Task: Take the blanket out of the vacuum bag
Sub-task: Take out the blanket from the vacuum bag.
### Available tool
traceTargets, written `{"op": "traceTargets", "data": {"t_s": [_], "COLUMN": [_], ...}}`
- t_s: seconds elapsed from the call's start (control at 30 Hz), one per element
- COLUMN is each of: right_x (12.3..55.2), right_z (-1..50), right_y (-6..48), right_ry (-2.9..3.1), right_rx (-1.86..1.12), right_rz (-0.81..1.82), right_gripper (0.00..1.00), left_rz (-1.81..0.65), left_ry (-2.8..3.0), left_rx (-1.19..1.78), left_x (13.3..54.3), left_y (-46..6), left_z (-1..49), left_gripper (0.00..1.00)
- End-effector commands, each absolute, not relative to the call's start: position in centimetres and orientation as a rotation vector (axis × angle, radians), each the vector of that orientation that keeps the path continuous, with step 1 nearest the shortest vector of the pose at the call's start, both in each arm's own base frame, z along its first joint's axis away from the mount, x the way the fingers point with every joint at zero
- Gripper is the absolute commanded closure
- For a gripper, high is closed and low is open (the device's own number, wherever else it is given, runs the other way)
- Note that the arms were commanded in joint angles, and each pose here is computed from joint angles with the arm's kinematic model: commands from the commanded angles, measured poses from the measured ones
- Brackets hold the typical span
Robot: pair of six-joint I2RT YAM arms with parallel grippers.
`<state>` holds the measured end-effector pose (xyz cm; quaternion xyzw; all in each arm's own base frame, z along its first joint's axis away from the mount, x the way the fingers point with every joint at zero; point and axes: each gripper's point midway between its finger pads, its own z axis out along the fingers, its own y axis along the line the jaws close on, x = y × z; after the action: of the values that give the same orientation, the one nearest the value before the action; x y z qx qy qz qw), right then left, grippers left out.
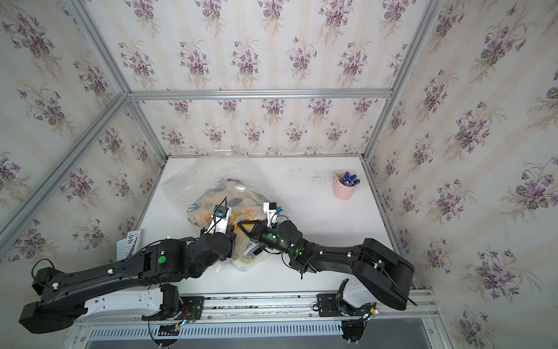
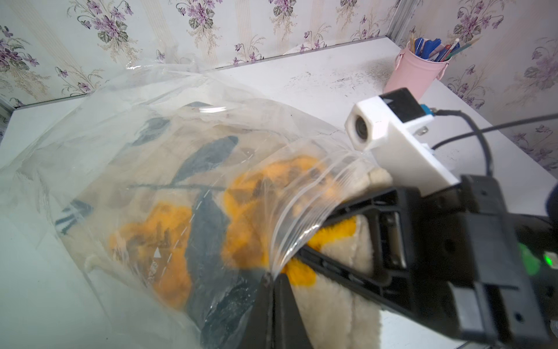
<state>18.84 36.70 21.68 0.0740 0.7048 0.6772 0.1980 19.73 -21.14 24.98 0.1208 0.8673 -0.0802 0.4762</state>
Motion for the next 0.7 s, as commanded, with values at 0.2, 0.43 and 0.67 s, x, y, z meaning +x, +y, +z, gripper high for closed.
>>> {"op": "traceTargets", "data": {"t_s": [0.2,0.43,0.67], "right_x": [15.4,14.3,13.9], "right_z": [20.0,24.6,33.4], "right_y": [29.5,25.8,24.9], "right_ry": [1.963,1.886,1.772], "right_rx": [0.207,0.147,-0.042], "right_rz": [1.770,1.681,1.575], "right_gripper": [1.00,1.00,1.00], "left_rz": [-0.209,-0.198,-0.197], "left_ry": [2.115,2.121,2.146], "left_rx": [0.234,0.189,0.036], "left_x": [19.8,20.1,20.3], "left_y": [-20.6,-20.6,-19.9], "left_z": [24.3,23.3,22.6], "left_gripper": [1.00,1.00,1.00]}}
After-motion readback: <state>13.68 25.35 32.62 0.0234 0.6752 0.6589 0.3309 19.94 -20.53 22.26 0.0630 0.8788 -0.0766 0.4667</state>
